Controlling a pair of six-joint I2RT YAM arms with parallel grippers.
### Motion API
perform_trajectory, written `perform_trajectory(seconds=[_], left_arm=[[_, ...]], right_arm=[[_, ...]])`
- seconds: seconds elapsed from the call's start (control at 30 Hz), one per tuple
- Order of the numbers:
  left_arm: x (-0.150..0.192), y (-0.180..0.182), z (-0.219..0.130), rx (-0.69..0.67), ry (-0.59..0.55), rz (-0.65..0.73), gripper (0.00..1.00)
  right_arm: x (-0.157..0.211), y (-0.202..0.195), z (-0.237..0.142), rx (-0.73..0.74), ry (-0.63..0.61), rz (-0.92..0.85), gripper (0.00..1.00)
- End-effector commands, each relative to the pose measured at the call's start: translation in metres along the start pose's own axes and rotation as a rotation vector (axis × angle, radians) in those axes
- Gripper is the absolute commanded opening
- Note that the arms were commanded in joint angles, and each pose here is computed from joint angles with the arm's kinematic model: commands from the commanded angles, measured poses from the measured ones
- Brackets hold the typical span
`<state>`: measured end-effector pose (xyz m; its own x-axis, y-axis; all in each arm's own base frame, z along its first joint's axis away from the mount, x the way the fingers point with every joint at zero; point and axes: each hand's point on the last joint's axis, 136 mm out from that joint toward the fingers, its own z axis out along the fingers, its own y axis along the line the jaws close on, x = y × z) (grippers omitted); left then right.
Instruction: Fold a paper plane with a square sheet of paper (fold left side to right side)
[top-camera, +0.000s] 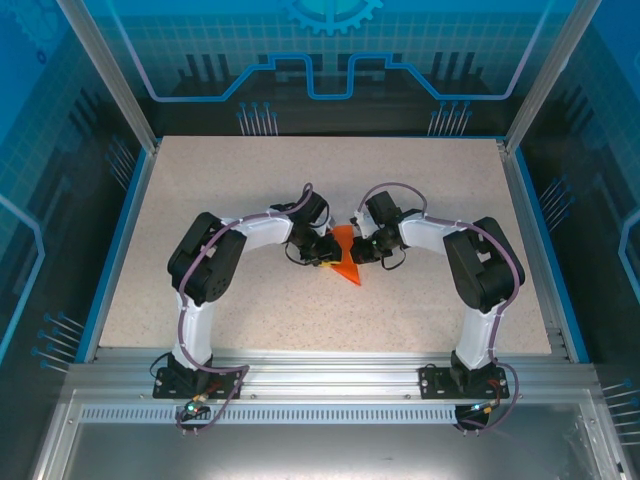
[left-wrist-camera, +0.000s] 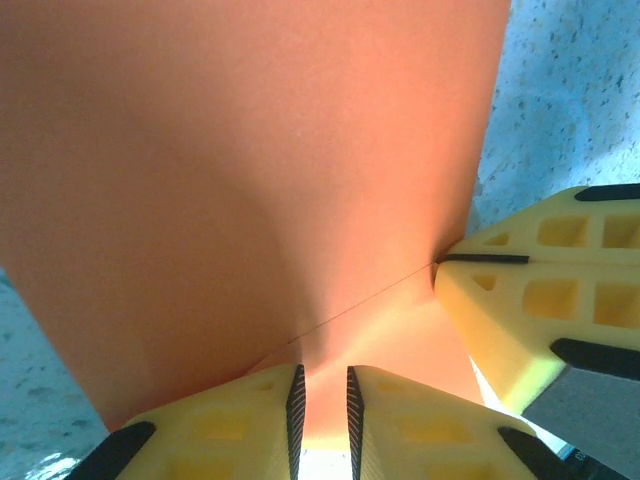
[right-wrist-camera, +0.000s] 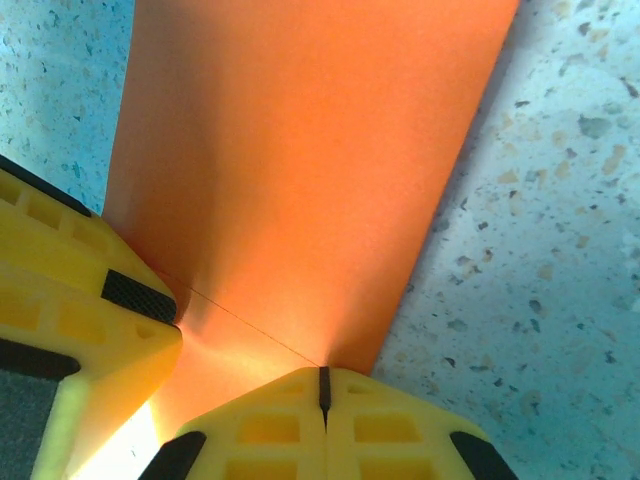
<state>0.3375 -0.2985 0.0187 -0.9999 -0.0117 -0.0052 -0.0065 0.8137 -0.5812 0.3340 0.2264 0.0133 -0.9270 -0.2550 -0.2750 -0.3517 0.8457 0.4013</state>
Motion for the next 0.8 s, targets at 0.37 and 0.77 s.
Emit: perform_trajectory(seconds=[0.37, 0.77], left_arm=[[0.015, 0.031, 0.021, -0.085, 0.051, -0.043, 0.23], [0.015, 0.029, 0.021, -0.082, 0.046, -0.035, 0.22]], right_arm=[[0.001, 0.009, -0.059, 0.012, -0.052, 0.009, 0.30], [0.042, 0.070, -0.030, -0.272, 0.085, 0.074, 0.28]])
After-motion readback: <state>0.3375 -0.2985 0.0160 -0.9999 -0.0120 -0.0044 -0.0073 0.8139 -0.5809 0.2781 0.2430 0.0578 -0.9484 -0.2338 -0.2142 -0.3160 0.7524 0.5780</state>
